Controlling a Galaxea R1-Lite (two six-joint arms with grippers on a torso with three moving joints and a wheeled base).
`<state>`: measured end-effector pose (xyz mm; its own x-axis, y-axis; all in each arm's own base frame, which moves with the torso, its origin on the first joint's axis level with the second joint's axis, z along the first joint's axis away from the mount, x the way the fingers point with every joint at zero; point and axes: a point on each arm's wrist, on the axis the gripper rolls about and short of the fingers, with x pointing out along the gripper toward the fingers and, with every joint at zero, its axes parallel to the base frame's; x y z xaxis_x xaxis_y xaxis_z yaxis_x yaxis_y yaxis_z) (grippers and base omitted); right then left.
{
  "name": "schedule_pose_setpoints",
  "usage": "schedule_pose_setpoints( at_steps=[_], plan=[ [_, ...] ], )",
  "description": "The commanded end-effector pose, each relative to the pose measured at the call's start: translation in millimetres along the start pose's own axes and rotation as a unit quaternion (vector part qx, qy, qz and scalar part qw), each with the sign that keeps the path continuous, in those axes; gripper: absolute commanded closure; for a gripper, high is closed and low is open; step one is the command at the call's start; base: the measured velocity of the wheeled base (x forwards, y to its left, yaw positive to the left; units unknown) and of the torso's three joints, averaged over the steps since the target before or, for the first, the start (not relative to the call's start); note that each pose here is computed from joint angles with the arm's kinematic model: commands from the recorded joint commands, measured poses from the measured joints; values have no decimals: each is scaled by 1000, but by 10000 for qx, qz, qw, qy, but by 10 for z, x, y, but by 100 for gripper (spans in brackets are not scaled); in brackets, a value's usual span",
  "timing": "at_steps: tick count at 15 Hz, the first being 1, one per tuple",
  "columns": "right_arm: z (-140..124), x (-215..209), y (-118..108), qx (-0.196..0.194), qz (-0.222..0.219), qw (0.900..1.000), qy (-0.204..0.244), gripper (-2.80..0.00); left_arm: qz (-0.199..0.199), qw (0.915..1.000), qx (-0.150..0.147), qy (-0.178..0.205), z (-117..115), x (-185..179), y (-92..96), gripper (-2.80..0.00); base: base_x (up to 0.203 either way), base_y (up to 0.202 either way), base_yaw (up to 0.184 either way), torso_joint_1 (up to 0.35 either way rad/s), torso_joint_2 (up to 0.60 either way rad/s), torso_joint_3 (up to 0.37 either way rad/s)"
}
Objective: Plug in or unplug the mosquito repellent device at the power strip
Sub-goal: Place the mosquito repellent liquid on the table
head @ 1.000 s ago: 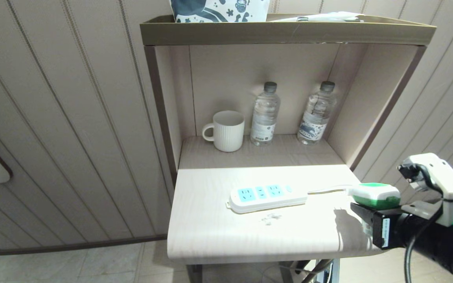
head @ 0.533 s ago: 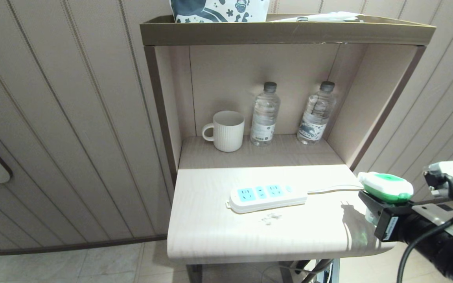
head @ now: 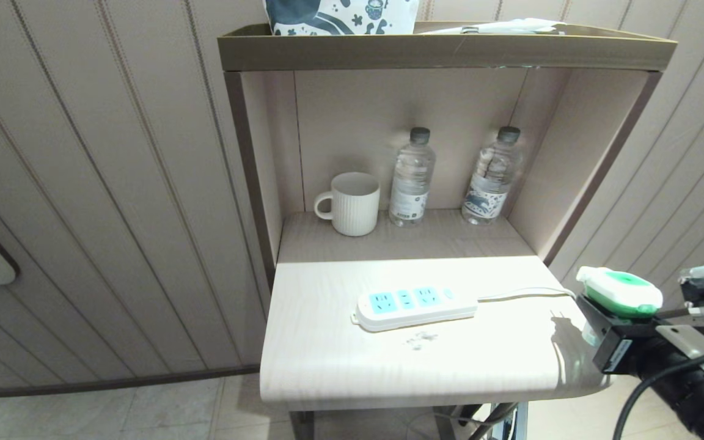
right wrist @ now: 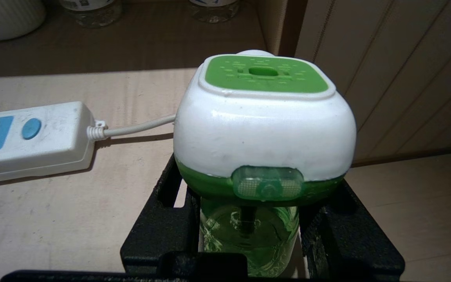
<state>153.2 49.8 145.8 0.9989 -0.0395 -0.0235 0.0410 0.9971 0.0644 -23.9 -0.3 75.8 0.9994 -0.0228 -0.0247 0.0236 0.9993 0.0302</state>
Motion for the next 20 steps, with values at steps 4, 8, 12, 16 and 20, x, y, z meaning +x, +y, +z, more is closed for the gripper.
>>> schedule_pose_setpoints(
  at_steps=[4, 8, 12, 16, 20],
  plan=[
    [-214, 190, -63, -140, -309, 9994, 93, 0, -1, 10000, 0, 7, 0, 1, 0, 0, 0, 0, 0, 0, 0, 0],
    [-310, 308, -55, -253, -375, 9989, 156, 0, -1, 10000, 0, 14, -4, 2, 0, 0, 0, 0, 0, 0, 0, 0],
    [-301, 428, 22, -297, -279, 9991, 99, 0, -1, 10000, 0, 13, -3, 2, 0, 0, 0, 0, 0, 0, 0, 0],
    [-186, 430, 127, -370, -53, 9991, -189, 0, -1, 10000, 0, 7, 0, 1, 0, 0, 0, 0, 0, 0, 0, 0],
    [77, 262, 427, -365, 730, 9958, -425, 0, -1, 10000, 0, 7, 0, 1, 0, 0, 0, 0, 0, 0, 0, 0]
  ],
)
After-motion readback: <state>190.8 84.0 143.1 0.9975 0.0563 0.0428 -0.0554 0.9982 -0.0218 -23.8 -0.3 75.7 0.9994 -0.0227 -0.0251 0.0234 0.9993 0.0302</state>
